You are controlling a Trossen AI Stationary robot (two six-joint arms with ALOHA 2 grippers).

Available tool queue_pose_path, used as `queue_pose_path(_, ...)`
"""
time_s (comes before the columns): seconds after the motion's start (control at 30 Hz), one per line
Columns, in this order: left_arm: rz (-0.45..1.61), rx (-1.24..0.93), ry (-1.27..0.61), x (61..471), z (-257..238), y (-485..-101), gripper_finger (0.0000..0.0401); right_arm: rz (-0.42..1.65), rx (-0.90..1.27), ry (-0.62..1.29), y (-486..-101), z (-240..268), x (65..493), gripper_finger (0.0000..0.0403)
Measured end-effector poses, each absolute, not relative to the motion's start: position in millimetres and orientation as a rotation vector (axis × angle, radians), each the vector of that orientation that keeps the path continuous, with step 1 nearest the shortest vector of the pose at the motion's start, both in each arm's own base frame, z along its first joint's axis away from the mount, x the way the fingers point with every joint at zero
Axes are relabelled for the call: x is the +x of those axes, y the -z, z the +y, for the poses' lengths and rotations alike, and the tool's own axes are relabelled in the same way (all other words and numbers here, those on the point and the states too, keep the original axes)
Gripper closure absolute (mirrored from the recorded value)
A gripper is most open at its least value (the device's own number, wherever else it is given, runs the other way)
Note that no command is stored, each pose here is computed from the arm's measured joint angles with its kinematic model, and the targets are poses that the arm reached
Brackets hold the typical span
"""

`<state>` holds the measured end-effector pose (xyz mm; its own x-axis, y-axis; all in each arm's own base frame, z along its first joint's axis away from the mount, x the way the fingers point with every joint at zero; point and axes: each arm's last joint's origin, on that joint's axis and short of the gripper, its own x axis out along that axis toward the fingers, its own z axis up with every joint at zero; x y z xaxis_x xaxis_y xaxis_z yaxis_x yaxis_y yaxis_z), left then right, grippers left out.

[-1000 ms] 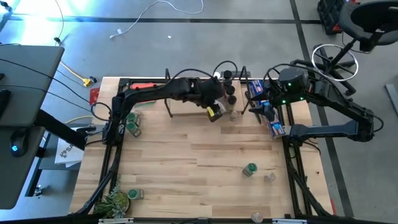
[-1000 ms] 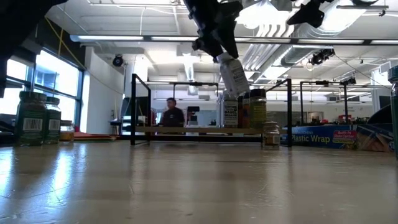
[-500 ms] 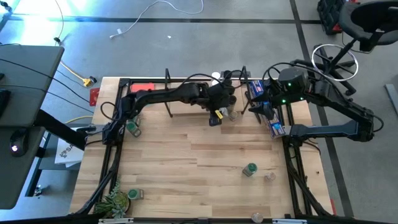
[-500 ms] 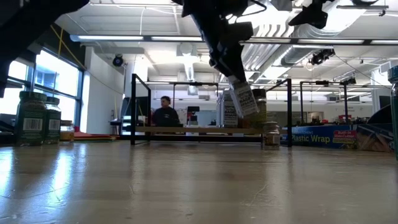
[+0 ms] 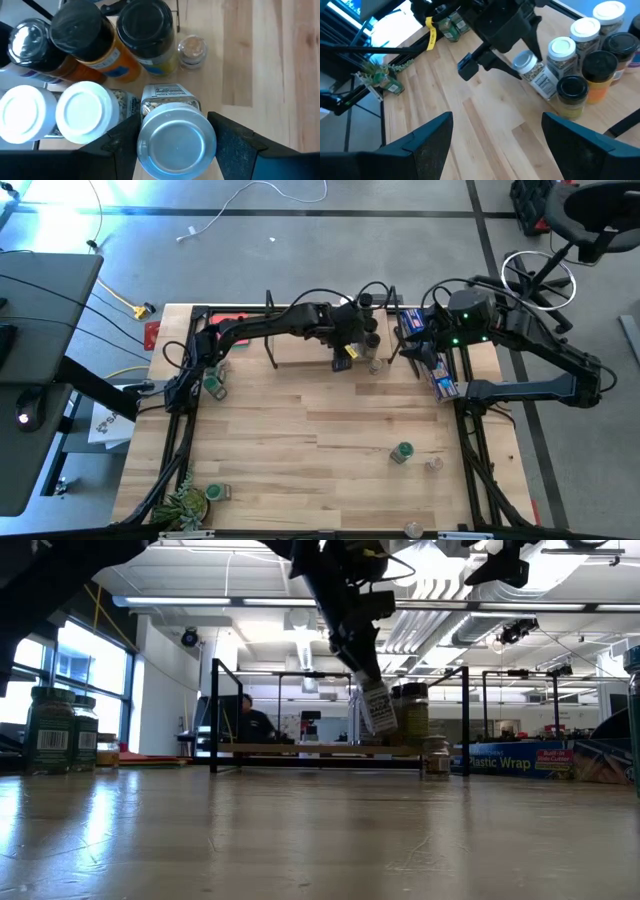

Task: Shelf spices
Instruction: Put the white seasoning bottle on the shelf aligned with the other white seasoning bottles

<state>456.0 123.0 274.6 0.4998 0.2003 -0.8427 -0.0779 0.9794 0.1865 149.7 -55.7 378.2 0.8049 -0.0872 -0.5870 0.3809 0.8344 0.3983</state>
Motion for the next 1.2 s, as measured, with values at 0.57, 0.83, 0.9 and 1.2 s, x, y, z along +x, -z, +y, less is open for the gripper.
queue_pose_path(0.57, 1.080, 0.159, -0.137, 452.2, 122.9, -272.5, 0.0192, 0.587, 0.521, 0.267, -378.2, -55.9, 149.7, 0.0102)
queue_pose_path(0.83, 1.094, 0.210, -0.193, 452.0, 124.6, -272.9, 0.0182, 0.587, 0.521, 0.266, -378.2, -55.8, 149.7, 0.0102)
queue_pose_path(0.9, 1.095, 0.215, -0.203, 452.1, 125.1, -272.8, 0.0180, 0.587, 0.521, 0.266, -378.2, -55.8, 149.7, 0.0102)
queue_pose_path(1.2, 1.076, 0.213, -0.202, 453.8, 125.6, -273.2, 0.0178, 0.587, 0.521, 0.266, -378.2, -55.9, 149.7, 0.0102)
